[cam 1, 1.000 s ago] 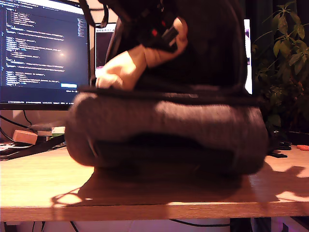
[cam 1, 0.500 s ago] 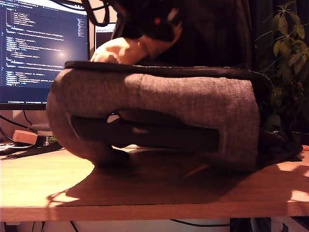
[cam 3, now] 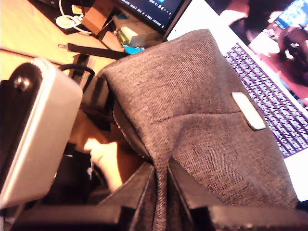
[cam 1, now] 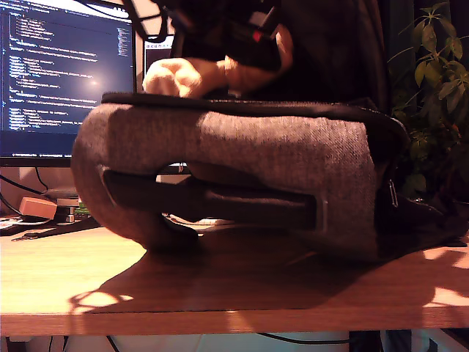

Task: Pack the pair of socks inside the grey Google backpack

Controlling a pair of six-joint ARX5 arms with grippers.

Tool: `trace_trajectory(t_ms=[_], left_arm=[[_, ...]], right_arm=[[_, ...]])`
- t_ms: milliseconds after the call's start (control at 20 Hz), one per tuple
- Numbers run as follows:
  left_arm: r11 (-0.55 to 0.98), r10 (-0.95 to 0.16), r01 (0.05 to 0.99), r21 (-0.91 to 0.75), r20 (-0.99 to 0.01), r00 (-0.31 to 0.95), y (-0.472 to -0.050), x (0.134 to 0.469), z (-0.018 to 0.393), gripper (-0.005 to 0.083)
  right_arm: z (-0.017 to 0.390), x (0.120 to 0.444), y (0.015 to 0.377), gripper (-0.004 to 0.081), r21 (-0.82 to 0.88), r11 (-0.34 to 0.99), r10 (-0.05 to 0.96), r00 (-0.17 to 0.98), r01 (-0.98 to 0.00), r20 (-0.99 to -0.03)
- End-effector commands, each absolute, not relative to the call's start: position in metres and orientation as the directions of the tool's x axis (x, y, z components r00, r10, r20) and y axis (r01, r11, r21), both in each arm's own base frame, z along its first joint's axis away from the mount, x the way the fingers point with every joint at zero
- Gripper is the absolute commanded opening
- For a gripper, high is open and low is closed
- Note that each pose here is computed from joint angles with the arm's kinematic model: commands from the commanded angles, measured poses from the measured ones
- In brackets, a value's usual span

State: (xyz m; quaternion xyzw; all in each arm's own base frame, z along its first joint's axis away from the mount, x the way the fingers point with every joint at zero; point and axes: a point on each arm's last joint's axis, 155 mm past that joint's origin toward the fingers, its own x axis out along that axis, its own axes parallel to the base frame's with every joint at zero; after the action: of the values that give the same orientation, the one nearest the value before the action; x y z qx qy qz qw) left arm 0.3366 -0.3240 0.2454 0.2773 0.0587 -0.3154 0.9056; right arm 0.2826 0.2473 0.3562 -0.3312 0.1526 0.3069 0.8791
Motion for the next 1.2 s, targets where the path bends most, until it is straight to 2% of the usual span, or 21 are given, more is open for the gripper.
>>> trace_trajectory(t_ms=[0, 100, 250, 500, 750, 800, 850, 950, 1000, 1150], left_arm=[[0.692, -0.518, 0.586, 0.422, -0.275, 0.810, -0.311, 0.339, 0.255, 0.0710], [0.686, -0.520, 0.591, 0.423, -0.283, 0.806, -0.308, 0.333, 0.257, 0.0710], [0.726, -0.548, 0.584, 0.364, -0.206, 0.811, -0.313, 0.333, 0.279, 0.0710], [0.745, -0.524, 0.549, 0.378, -0.176, 0.833, -0.303, 0.331, 0.295, 0.0708], [0.631, -0.561, 0.652, 0.421, -0.334, 0.758, -0.308, 0.306, 0.261, 0.0707], [0.575, -0.587, 0.669, 0.470, -0.333, 0.738, -0.313, 0.302, 0.262, 0.0707], [0.580, -0.587, 0.647, 0.495, -0.297, 0.753, -0.314, 0.305, 0.271, 0.0707], [0.668, -0.533, 0.568, 0.480, -0.223, 0.816, -0.305, 0.318, 0.291, 0.0706], [0.689, -0.517, 0.562, 0.457, -0.233, 0.824, -0.301, 0.319, 0.289, 0.0692], [0.602, -0.533, 0.648, 0.467, -0.369, 0.762, -0.298, 0.299, 0.260, 0.0621]], right_arm=[[0.385, 0.275, 0.247, -0.0012, -0.480, 0.612, 0.480, 0.778, -0.628, -0.406], [0.385, 0.276, 0.247, -0.0012, -0.480, 0.613, 0.479, 0.778, -0.628, -0.406], [0.385, 0.275, 0.247, -0.0012, -0.480, 0.613, 0.479, 0.778, -0.628, -0.406], [0.385, 0.275, 0.246, -0.0012, -0.480, 0.612, 0.479, 0.778, -0.628, -0.407], [0.385, 0.275, 0.247, -0.0012, -0.480, 0.612, 0.479, 0.777, -0.629, -0.407], [0.385, 0.275, 0.247, -0.0012, -0.480, 0.612, 0.479, 0.778, -0.628, -0.407], [0.385, 0.275, 0.246, -0.0012, -0.480, 0.612, 0.479, 0.777, -0.629, -0.409], [0.384, 0.275, 0.246, -0.0012, -0.481, 0.610, 0.478, 0.776, -0.630, -0.411], [0.384, 0.275, 0.246, -0.0012, -0.481, 0.610, 0.478, 0.776, -0.630, -0.411], [0.384, 0.275, 0.246, -0.0012, -0.480, 0.611, 0.479, 0.777, -0.629, -0.409]])
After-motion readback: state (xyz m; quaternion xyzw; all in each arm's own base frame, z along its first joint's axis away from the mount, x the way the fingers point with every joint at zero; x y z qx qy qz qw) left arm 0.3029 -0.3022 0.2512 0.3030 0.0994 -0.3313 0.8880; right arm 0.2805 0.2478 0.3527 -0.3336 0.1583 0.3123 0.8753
